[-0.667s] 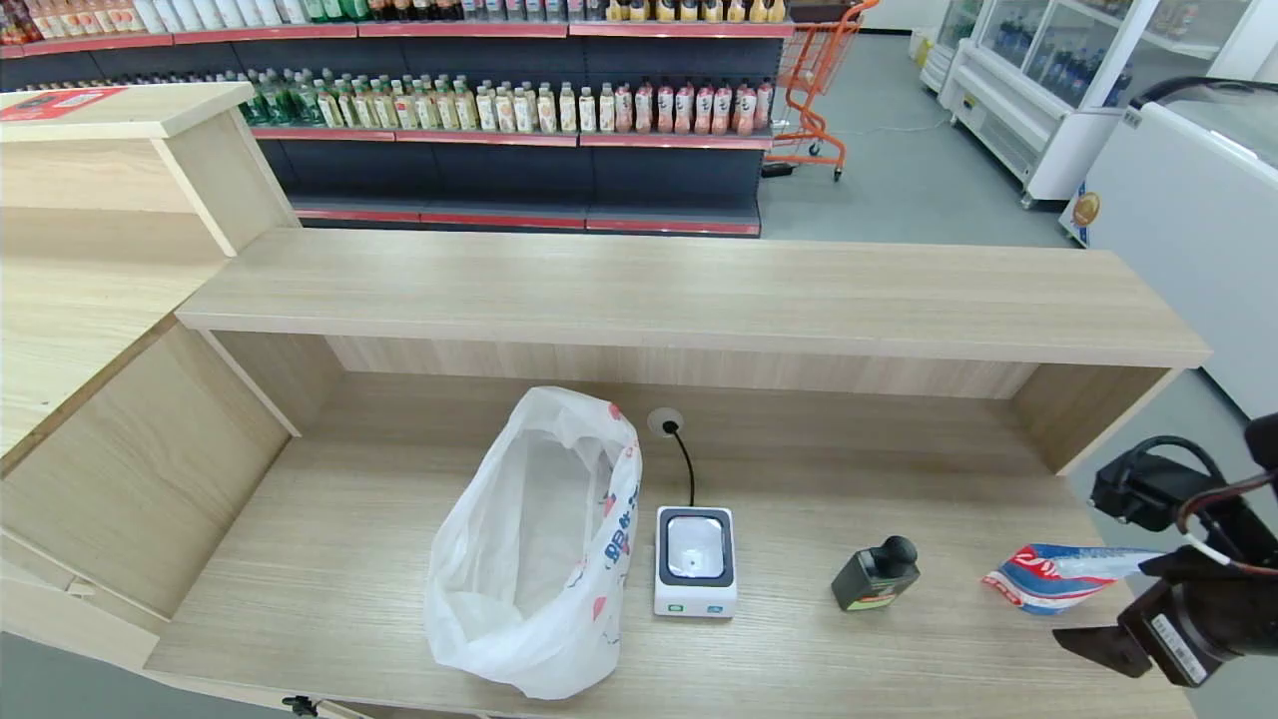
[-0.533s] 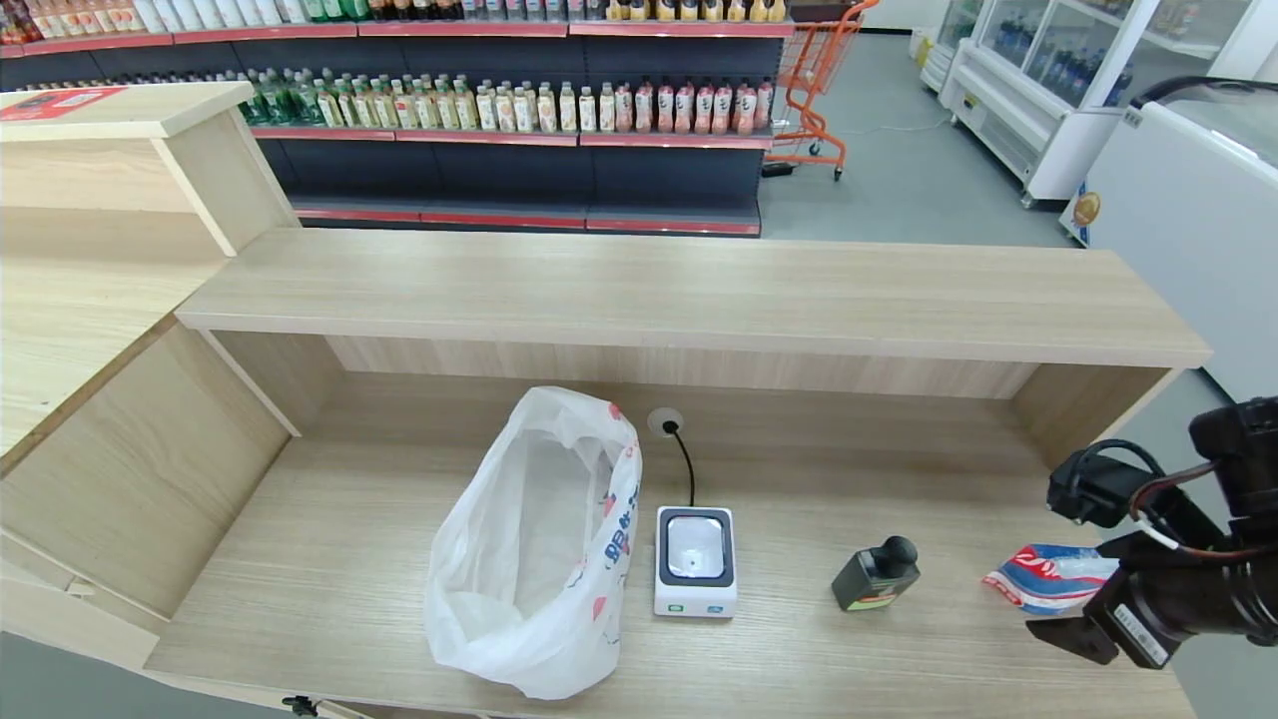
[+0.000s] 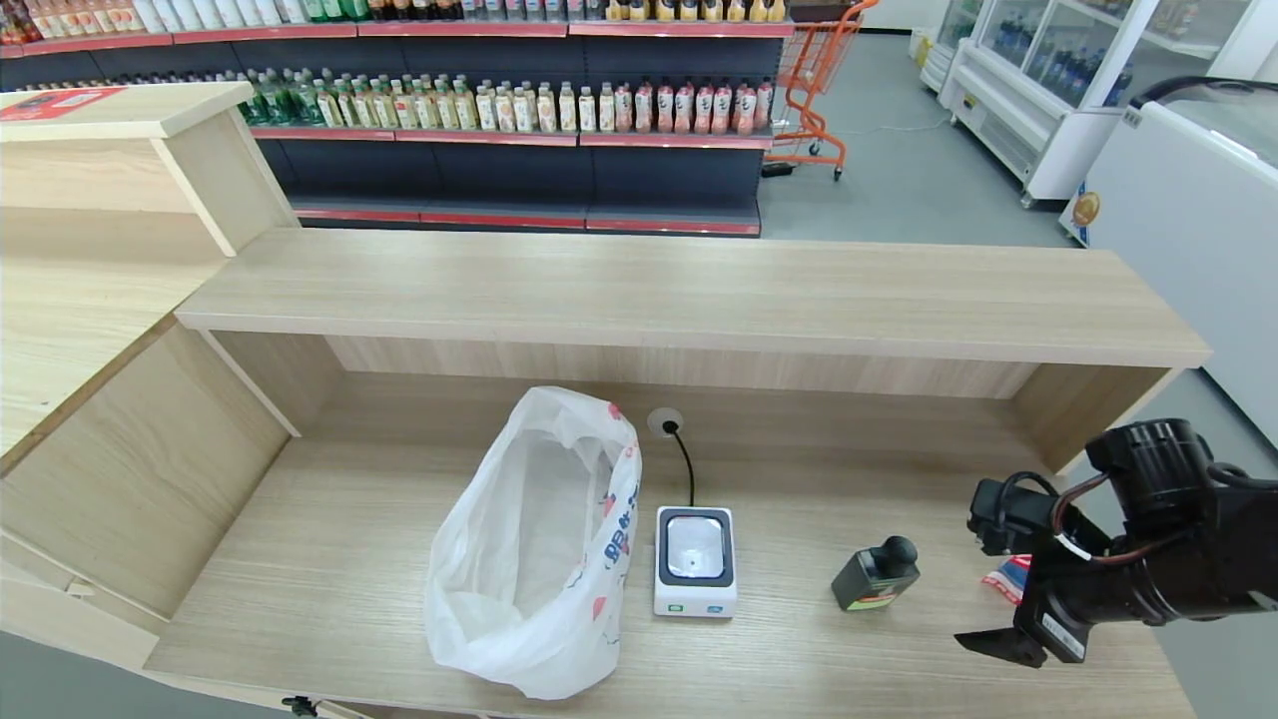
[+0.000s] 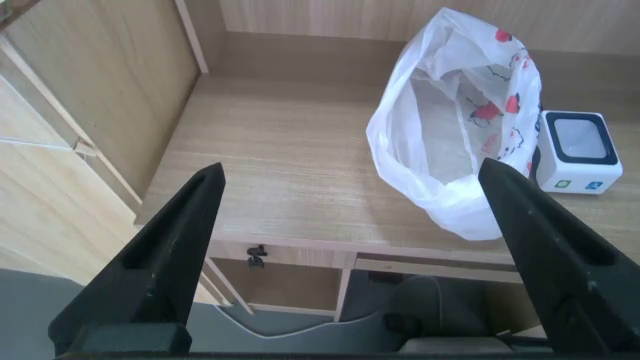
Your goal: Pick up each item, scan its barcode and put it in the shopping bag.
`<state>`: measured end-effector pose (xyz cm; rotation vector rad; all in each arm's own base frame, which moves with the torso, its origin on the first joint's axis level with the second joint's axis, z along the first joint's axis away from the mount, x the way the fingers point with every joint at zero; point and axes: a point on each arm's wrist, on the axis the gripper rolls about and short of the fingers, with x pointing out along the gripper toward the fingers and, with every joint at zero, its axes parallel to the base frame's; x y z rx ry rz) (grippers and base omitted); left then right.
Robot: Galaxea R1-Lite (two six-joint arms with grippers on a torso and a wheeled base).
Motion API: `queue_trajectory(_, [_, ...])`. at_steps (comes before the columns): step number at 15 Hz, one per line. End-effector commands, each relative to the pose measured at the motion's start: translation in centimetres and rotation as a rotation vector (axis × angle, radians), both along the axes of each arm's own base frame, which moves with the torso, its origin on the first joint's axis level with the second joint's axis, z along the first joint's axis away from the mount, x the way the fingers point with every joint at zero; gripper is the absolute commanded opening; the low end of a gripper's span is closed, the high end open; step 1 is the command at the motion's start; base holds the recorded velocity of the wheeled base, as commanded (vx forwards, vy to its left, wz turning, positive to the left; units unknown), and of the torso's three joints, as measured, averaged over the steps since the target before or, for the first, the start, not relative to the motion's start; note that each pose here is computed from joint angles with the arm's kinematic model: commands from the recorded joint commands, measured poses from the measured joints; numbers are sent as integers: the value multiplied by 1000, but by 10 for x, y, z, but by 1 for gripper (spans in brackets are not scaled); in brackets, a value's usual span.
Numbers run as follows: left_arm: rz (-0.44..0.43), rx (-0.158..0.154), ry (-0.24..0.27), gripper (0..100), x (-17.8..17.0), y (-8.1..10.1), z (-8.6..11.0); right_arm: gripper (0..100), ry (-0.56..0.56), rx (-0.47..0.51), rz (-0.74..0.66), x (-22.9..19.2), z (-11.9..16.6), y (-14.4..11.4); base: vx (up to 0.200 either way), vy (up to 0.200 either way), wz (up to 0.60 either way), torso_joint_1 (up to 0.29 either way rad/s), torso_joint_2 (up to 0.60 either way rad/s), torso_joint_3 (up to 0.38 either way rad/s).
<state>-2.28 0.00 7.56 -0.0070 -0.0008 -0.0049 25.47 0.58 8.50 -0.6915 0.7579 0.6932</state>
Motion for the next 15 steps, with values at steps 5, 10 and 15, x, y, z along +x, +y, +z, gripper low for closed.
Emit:
queue_trajectory(5, [0,-1,-1,100,0,0,0,100,41,18,157,35,-34,-1,0,0,0,0,0,0])
queue_trajectory(10, [0,-1,-1,100,0,0,0,100,50,76,221,52,-46,9,0,0,0,0,0,0])
queue_trajectory(15, [0,1,-1,100,0,0,0,100,-7,72,257,67,-59,20,0,0,0,0,0,0])
